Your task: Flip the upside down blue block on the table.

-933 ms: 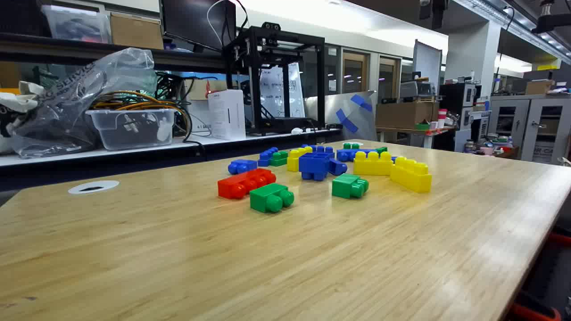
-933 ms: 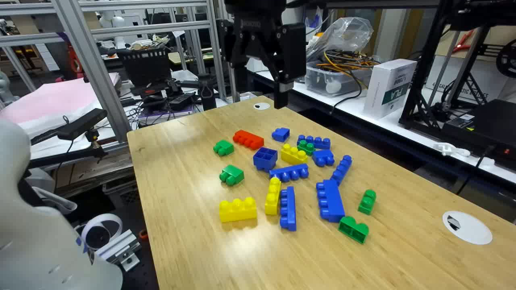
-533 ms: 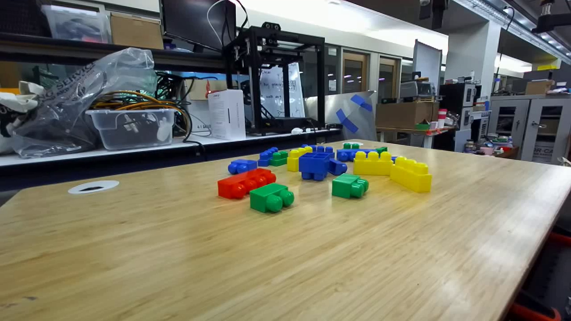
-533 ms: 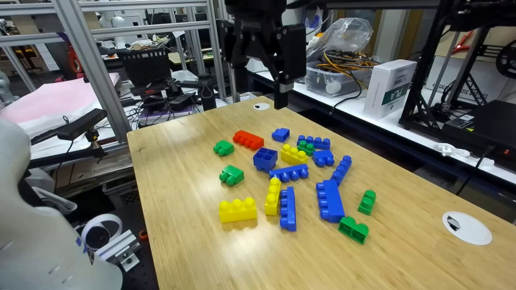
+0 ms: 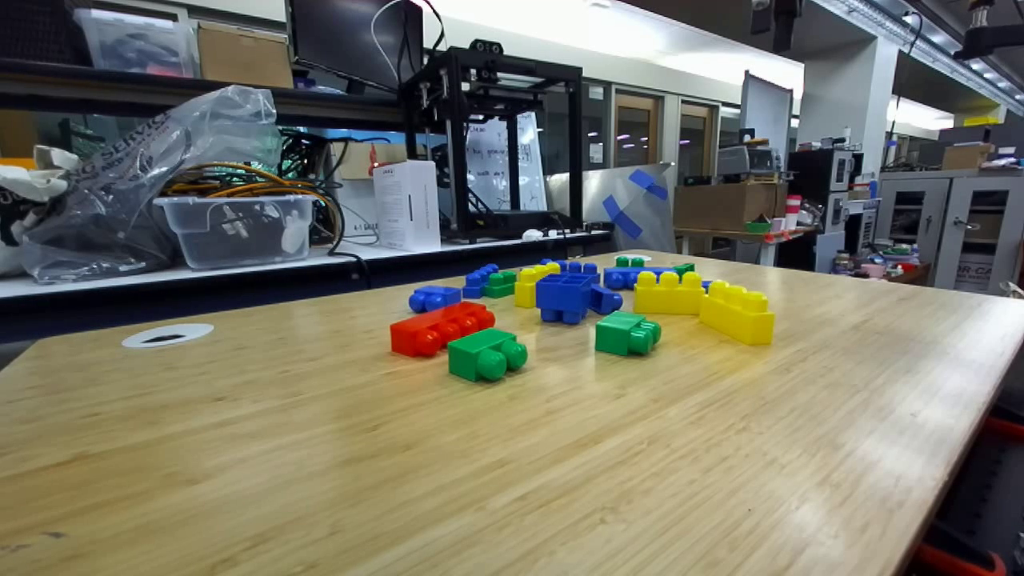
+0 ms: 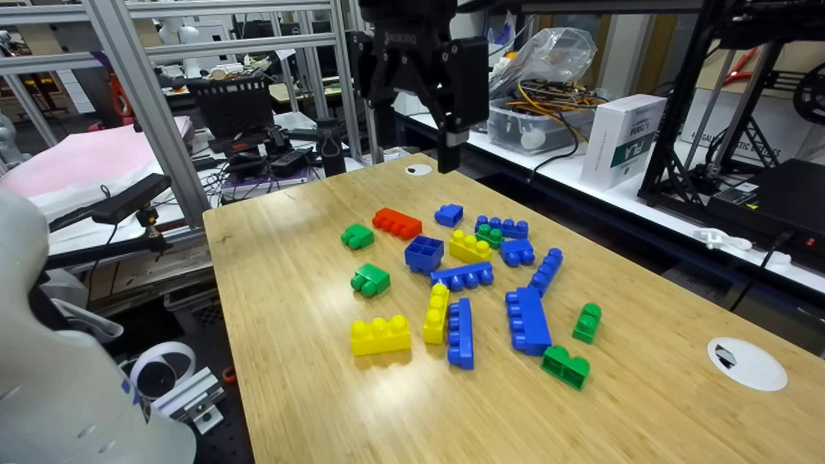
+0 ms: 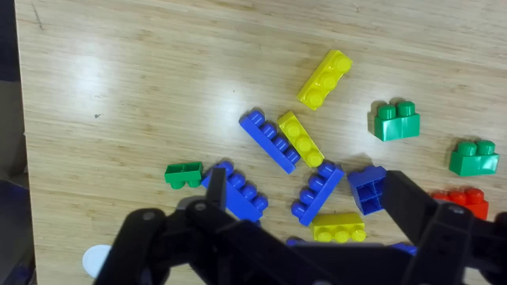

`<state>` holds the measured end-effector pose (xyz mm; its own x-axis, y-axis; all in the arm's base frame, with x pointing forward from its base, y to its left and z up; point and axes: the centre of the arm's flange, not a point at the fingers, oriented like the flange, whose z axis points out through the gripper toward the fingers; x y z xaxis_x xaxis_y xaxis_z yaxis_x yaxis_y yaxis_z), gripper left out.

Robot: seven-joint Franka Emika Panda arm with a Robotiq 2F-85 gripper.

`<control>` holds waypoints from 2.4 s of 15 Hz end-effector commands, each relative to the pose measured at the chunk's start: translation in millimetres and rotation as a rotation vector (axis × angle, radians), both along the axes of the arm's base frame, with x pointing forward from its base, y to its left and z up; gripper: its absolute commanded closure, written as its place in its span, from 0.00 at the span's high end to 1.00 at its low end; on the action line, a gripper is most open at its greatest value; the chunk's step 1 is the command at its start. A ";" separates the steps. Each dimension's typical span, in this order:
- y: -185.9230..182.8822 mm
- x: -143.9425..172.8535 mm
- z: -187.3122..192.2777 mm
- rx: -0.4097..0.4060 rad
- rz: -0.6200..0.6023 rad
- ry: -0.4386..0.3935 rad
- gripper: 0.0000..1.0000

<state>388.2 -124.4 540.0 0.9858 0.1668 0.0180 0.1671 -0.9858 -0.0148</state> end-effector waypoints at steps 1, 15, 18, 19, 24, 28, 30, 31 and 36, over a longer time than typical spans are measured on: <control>9.9 14.0 -10.1 0.033 0.043 -0.016 1.00; 149.0 120.0 -125.3 -0.052 0.293 0.019 1.00; 178.8 138.3 -137.0 -0.089 0.347 0.040 1.00; 188.2 144.2 -138.8 -0.102 0.360 0.044 1.00; 226.9 174.4 -151.1 -0.153 0.378 0.061 1.00; 238.2 192.1 -167.1 -0.170 0.365 0.081 1.00; 242.1 197.7 -173.7 -0.167 0.359 0.094 1.00; 244.3 199.7 -175.5 -0.165 0.356 0.098 1.00; 254.2 198.9 -188.3 -0.156 0.349 0.140 1.00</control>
<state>582.2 125.5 356.8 0.8583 0.4976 -0.1250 0.5094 -0.8556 0.0922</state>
